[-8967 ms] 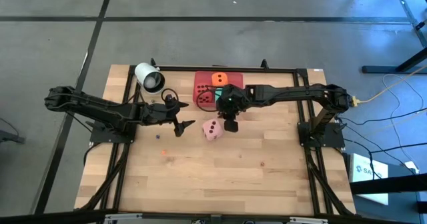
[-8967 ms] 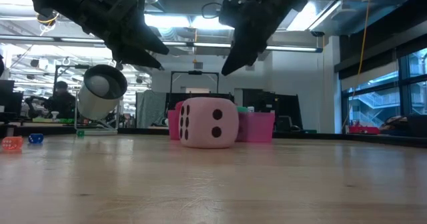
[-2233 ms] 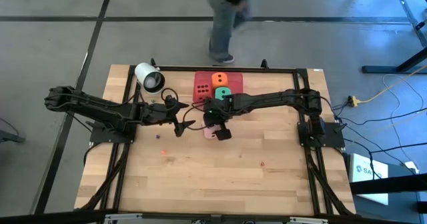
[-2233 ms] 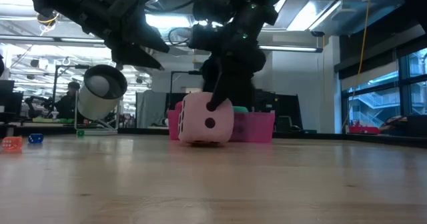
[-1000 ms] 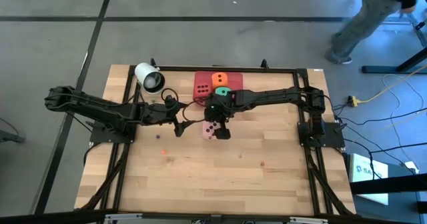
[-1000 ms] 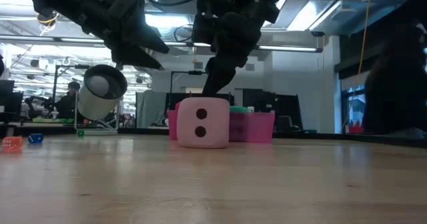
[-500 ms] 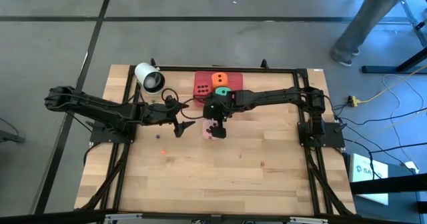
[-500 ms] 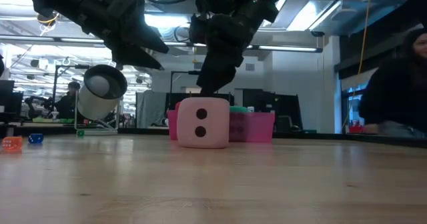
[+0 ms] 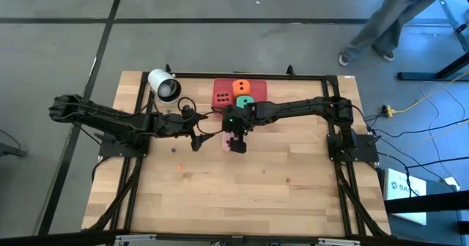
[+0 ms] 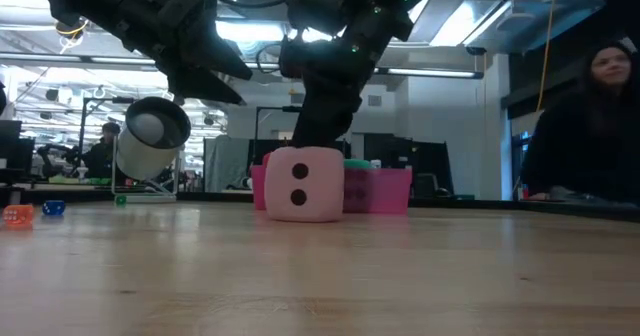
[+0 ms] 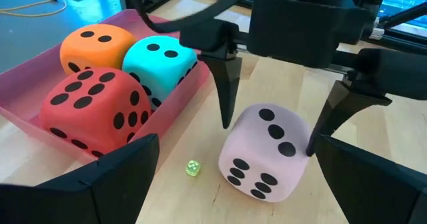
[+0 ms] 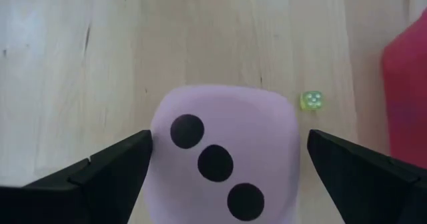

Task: Pick & Place Dice
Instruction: Put the pink die into the pink bin

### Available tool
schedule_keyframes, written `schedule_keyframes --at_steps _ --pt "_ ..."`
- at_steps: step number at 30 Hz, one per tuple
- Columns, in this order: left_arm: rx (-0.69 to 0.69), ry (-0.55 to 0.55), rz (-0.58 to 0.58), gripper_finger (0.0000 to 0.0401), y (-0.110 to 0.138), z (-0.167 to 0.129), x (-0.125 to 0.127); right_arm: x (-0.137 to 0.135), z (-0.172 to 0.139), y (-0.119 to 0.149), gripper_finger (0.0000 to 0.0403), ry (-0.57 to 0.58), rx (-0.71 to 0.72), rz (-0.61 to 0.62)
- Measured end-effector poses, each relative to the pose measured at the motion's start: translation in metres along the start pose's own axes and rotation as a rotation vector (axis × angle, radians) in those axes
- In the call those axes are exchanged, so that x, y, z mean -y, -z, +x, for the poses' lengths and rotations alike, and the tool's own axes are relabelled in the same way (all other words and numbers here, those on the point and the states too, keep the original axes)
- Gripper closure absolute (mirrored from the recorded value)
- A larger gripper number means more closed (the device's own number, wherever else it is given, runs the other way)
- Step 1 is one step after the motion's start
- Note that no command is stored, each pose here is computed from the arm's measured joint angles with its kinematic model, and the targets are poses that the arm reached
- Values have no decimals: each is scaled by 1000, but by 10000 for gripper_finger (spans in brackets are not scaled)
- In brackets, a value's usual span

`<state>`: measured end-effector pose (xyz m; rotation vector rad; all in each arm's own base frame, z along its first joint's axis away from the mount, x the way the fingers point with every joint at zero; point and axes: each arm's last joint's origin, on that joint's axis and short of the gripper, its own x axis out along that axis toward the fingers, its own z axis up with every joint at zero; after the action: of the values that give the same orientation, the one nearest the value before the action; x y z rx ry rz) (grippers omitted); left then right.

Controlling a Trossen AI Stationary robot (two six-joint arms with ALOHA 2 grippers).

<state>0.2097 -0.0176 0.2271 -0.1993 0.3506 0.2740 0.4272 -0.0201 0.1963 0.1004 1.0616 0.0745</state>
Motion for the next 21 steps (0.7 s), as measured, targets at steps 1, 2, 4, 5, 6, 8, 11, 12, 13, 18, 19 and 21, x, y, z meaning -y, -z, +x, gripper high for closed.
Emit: schedule_keyframes --at_steps 1,2,4,5,6,8,11,12,13,18,19,21 --pt "0 0 0 1 0 0 0 -1 1 0 3 2 -3 4" --pt "0 0 0 1 0 0 0 -2 4 1 3 -2 -5 9" --pt "0 0 0 1 0 0 0 -5 5 1 3 -12 -12 8" --pt "0 0 0 1 0 0 0 -7 8 2 3 -18 -18 6" --pt "0 0 0 1 0 0 0 -8 11 2 3 -34 -18 3" --pt "0 0 -1 1 0 0 0 -9 11 2 3 -49 -24 3" --pt "-4 -1 -1 1 0 0 0 -11 11 2 3 -51 -25 -3" --pt "-5 -2 -1 1 1 0 0 -11 11 2 3 -44 -23 -7" --pt "-6 -2 -1 1 1 0 0 -11 11 2 3 -42 -23 -7" --pt "-7 1 -2 1 1 0 0 -14 12 3 3 -48 -25 -31" --pt "-8 2 -2 1 1 0 0 -15 12 3 3 -48 -24 -45" --pt "-8 3 -2 1 1 0 0 -16 12 2 3 -50 -18 -67"
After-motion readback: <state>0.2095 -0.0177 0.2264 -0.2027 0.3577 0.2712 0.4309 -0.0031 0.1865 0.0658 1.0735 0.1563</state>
